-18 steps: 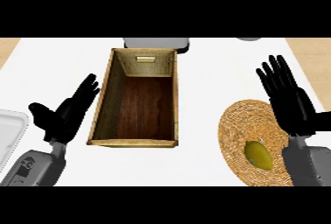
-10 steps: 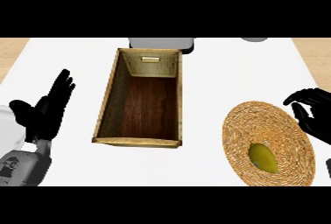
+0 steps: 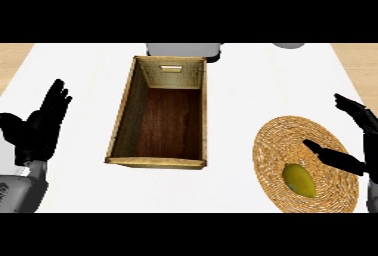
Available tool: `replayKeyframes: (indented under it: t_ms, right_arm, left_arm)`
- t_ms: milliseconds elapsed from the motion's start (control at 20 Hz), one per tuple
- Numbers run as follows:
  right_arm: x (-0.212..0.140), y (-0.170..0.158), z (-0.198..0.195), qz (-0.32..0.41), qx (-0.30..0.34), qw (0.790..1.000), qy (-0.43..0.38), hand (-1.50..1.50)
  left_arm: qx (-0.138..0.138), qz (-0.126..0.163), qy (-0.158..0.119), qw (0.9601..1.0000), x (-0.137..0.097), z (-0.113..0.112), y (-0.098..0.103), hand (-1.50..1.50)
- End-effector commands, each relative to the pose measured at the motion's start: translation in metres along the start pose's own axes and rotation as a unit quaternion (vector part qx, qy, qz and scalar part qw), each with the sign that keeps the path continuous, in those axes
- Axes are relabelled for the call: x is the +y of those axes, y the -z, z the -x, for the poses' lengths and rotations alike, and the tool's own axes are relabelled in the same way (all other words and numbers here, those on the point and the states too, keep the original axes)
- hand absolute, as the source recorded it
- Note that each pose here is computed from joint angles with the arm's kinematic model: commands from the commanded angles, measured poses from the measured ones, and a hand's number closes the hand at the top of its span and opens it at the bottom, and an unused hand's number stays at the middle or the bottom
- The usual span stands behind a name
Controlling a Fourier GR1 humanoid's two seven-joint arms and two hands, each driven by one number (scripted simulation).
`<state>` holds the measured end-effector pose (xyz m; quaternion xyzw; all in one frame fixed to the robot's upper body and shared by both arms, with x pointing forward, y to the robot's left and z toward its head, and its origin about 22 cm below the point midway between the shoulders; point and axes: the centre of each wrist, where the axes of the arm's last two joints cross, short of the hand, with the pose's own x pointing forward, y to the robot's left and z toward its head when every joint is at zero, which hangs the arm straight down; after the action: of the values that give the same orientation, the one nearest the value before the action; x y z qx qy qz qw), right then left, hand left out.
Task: Pick the lemon from the placemat and place it in the basket
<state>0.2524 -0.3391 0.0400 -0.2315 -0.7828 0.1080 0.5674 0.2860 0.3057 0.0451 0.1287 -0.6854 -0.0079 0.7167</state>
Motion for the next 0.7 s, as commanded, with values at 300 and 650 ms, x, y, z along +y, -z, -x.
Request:
replayKeyframes:
  t_ms: [300, 650]
  right_arm:
    - [-0.070, 0.006, -0.048, -0.185, 0.151, 0.934, -0.267, -1.50]
    - [-0.077, 0.010, -0.104, -0.314, 0.207, 0.885, -0.274, -1.50]
  left_arm:
    - [0.004, -0.007, 0.008, 0.9999, -0.007, 0.001, 0.001, 0.00]
    - [0.012, -0.009, 0.004, 0.9999, -0.014, 0.008, -0.009, 0.00]
